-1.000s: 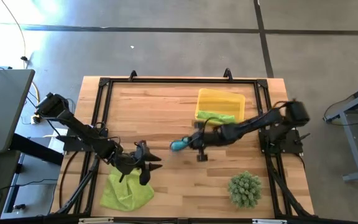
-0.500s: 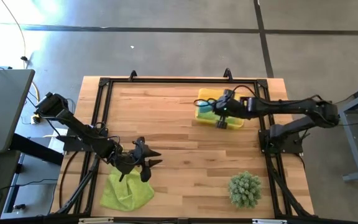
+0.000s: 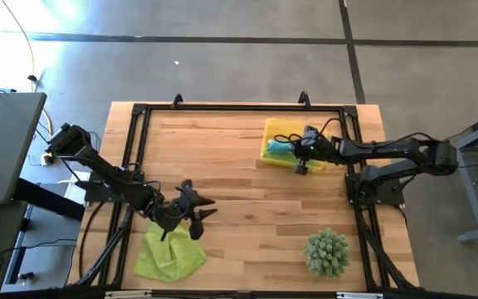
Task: Roll microfiber towels into tight, uniform cylinder then place into a basket
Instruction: Put the rolled blue microfiber towel into the yellow bin
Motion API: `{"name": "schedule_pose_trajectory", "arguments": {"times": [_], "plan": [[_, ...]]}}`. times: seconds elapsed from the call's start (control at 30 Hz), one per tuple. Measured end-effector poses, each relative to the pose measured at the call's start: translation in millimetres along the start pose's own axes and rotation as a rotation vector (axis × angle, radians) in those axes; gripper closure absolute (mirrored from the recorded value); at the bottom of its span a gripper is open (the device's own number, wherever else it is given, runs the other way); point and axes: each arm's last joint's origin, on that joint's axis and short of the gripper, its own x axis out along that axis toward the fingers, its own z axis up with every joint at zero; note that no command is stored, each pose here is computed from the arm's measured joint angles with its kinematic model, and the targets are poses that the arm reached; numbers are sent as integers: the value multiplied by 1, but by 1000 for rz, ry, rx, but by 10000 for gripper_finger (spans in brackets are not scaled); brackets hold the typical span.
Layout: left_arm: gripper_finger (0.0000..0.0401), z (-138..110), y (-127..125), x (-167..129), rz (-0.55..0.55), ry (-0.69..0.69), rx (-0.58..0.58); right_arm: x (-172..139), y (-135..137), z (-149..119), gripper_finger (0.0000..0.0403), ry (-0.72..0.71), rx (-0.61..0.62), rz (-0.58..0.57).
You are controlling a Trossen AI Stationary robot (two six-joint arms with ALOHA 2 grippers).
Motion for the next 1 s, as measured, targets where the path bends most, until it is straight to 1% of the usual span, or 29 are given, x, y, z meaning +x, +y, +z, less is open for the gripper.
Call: {"name": "schedule_pose_trajectory", "arguments": {"times": [0.2, 0.3, 0.6, 0.7, 0.83, 1.0], "plan": [[275, 4, 5, 5, 25, -5, -10, 3, 3, -11, 398, 10, 11, 18], [275, 5, 7, 7, 35, -6, 2, 4, 4, -16, 390, 3, 8, 14], [275, 7, 10, 10, 47, -7, 1, 4, 4, -16, 377, -1, 14, 10], [275, 7, 10, 10, 32, 4, 1, 4, 5, -16, 351, -4, 14, 18], [275, 6, 9, 10, 13, 18, -1, 4, 5, -16, 293, -5, 18, 22], [275, 6, 9, 9, -7, 32, -2, 4, 5, -15, 228, -6, 86, 25]]}}
